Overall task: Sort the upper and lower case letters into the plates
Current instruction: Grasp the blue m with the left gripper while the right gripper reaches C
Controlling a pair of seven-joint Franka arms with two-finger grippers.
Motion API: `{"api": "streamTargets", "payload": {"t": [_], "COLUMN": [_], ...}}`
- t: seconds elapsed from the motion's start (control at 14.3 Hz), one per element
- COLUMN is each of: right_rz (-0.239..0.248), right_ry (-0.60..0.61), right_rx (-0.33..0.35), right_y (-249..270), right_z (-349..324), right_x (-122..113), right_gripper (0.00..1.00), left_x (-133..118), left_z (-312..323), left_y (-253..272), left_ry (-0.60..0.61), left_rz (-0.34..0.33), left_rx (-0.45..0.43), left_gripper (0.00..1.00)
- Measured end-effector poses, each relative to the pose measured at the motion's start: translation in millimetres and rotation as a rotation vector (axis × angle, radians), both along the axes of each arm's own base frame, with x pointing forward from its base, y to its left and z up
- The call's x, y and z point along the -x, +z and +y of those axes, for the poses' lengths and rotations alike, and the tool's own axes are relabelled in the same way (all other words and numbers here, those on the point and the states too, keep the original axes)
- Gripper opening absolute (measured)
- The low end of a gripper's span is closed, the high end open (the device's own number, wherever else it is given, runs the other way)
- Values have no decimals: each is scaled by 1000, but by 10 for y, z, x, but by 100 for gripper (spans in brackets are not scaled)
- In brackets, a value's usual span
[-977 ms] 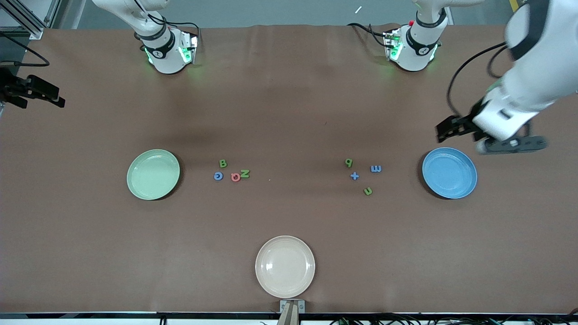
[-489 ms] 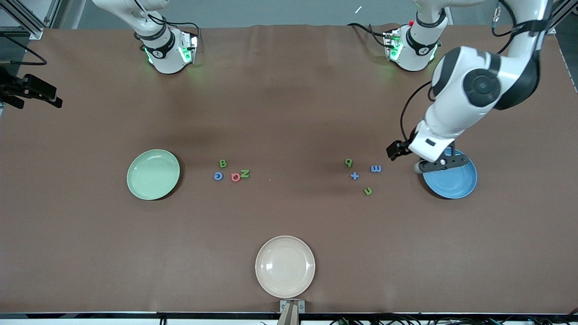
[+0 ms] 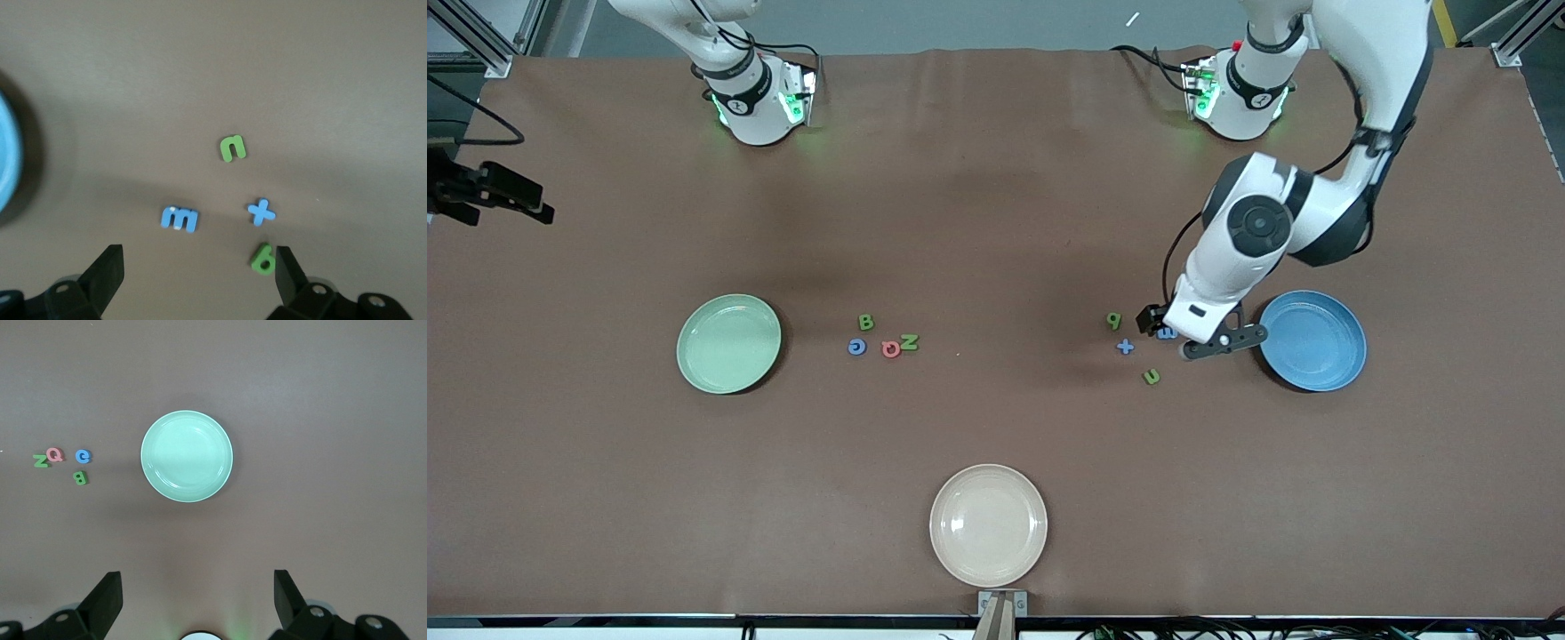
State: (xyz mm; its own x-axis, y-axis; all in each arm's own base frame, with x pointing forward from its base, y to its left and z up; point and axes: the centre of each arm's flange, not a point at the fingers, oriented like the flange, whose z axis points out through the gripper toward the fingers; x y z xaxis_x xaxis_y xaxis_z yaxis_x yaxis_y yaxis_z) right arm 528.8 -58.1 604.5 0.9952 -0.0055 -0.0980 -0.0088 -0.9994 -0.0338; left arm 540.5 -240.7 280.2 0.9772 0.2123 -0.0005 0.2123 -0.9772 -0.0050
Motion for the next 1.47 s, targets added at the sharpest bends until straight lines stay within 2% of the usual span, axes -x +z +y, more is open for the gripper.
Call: {"api": "streamTargets", "payload": {"t": [0.14, 0.35, 0.56, 0.77, 0.84, 0.91, 1.12, 1.47], "right_rz": [16, 34, 96, 129, 124, 112, 45, -31], "right_ry": [-1, -3, -11, -44, -73, -94, -140, -230], "right_rx": [1, 4, 6, 5, 7, 13, -1, -19], "right_y": [-114, -311, -766, -1047, -1081, -1122, -1496, -2430], "right_z": [-5, -20, -73, -10, 111, 281, 937, 1699], "right_x": [-86, -239, -462, -622, -657, -695, -770, -584], "right_gripper": [100, 100, 100, 100, 100, 100, 100, 100], "left_x": [57, 180, 231, 260, 265, 263, 256, 236], "left_z": [15, 48, 96, 143, 143, 137, 119, 207], "left_y": [-258, -499, -630, -768, -810, -844, -952, -1033], "left_ry": [-37, -79, -165, -174, -174, -174, -173, -156], "left_rz": [-12, 9, 37, 62, 63, 58, 41, 48], "left_rx": [-14, -27, -32, -32, -28, -21, 1, 5], "left_gripper": [100, 100, 97, 94, 93, 87, 86, 81]}}
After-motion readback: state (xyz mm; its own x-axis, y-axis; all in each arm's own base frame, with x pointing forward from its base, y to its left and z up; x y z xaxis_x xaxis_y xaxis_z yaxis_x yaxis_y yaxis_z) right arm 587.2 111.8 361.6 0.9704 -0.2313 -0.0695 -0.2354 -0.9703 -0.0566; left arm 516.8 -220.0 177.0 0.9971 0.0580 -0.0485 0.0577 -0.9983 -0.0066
